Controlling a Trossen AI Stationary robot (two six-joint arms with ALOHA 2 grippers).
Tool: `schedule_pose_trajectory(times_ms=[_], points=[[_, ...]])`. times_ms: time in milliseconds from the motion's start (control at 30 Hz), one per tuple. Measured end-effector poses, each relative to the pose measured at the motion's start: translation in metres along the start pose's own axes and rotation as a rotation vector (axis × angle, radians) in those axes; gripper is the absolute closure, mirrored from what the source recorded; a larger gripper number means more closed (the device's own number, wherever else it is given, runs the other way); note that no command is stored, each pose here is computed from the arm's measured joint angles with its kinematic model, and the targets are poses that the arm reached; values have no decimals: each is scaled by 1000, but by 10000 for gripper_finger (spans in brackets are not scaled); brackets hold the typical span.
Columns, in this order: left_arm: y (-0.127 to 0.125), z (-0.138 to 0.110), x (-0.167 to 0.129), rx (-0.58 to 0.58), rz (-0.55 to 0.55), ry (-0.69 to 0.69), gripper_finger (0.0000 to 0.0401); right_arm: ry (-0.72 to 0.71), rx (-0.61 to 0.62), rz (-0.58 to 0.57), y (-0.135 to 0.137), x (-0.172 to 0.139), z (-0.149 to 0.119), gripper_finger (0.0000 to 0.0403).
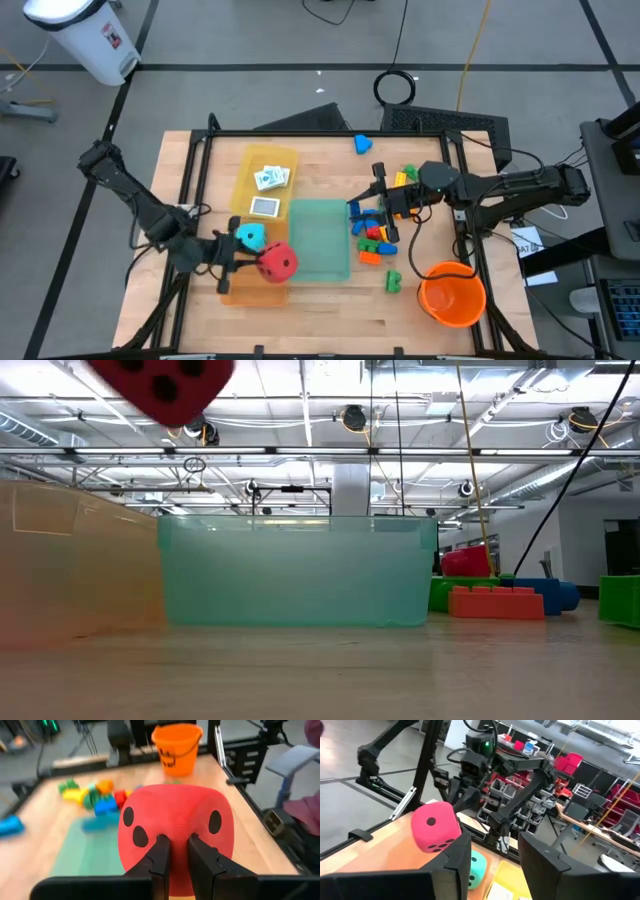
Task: Pick & Place Toys
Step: Put the red dice into the orange bin
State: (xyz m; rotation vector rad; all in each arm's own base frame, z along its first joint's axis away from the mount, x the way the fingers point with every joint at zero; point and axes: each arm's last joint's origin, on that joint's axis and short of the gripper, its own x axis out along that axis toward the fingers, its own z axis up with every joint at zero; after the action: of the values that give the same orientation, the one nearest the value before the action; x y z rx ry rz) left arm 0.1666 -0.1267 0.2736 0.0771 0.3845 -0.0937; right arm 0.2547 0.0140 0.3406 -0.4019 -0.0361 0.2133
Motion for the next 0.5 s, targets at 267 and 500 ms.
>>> schedule_pose_trajectory(times_ms=[267, 500], points=[[-11, -27, -12, -188, -44, 226, 363, 7, 1, 6, 0, 0, -1, 276], [-15, -37, -18, -261, -98, 353, 379, 15, 3, 11, 1, 0, -1, 279]])
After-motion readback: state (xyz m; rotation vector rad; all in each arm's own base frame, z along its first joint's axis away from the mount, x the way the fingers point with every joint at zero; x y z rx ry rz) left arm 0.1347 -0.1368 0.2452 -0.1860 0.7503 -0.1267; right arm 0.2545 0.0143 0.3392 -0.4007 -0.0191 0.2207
